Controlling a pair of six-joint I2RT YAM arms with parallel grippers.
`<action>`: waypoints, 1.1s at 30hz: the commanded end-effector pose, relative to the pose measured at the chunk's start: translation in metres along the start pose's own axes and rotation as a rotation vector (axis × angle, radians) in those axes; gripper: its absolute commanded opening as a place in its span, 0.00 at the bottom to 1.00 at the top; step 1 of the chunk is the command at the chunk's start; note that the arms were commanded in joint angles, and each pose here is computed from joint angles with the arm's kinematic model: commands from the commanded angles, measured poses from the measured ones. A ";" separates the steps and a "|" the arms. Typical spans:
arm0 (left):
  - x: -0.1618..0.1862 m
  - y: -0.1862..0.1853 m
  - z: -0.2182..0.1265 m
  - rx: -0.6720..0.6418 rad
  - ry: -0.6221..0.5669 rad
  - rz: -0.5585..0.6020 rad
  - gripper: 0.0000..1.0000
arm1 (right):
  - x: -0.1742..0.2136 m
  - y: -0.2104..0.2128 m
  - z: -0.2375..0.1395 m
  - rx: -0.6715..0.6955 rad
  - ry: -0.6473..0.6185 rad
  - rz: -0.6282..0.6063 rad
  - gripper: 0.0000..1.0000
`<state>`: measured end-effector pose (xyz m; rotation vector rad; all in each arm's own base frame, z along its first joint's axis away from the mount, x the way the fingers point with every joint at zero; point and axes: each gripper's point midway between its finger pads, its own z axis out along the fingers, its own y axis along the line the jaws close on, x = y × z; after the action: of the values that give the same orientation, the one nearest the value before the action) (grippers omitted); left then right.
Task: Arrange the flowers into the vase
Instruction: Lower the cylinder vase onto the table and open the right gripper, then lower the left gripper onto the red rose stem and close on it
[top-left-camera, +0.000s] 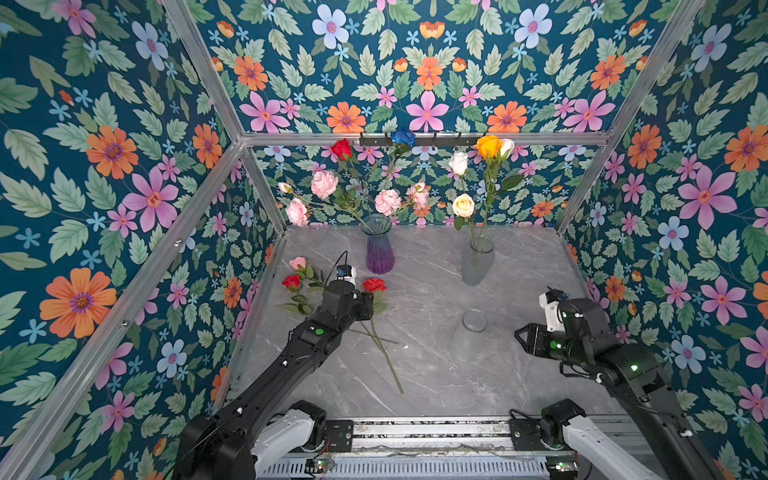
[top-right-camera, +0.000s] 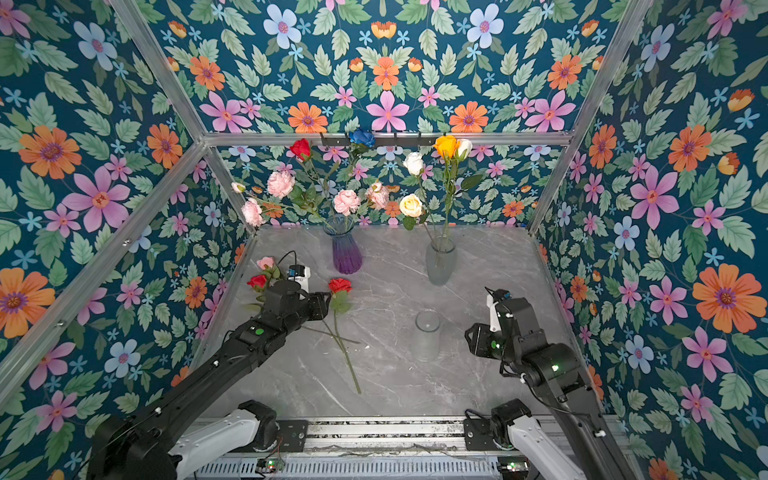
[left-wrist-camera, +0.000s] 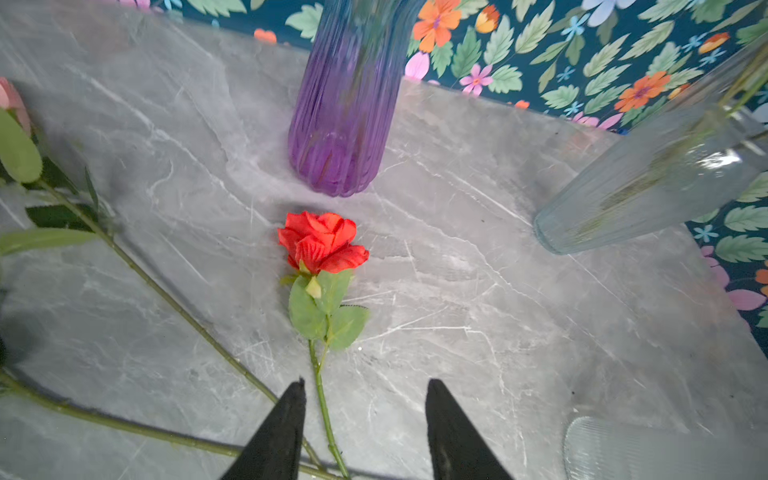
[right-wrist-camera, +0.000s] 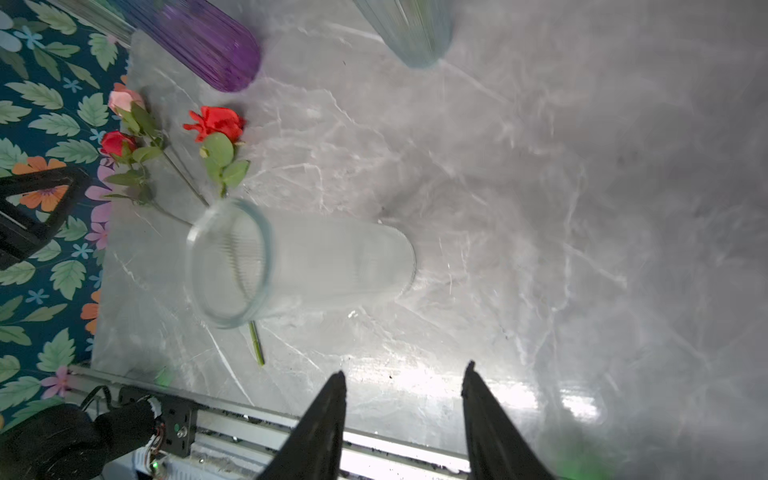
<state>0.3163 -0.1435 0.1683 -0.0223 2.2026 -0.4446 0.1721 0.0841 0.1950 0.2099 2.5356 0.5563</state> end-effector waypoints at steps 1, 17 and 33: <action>0.004 -0.006 0.017 0.039 0.022 -0.044 0.42 | 0.009 0.020 0.014 -0.172 0.030 0.091 0.47; 0.044 0.073 0.064 -0.226 0.161 -0.185 0.39 | 0.059 -0.034 0.113 -0.127 0.058 0.261 0.47; 0.036 0.176 0.045 -0.525 0.102 -0.628 0.47 | 0.055 -0.043 0.118 -0.085 0.015 0.215 0.47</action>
<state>0.3700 -0.0171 0.0582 -0.8475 2.3504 -0.2889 0.1808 0.1013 0.0562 0.4615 2.5436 0.7615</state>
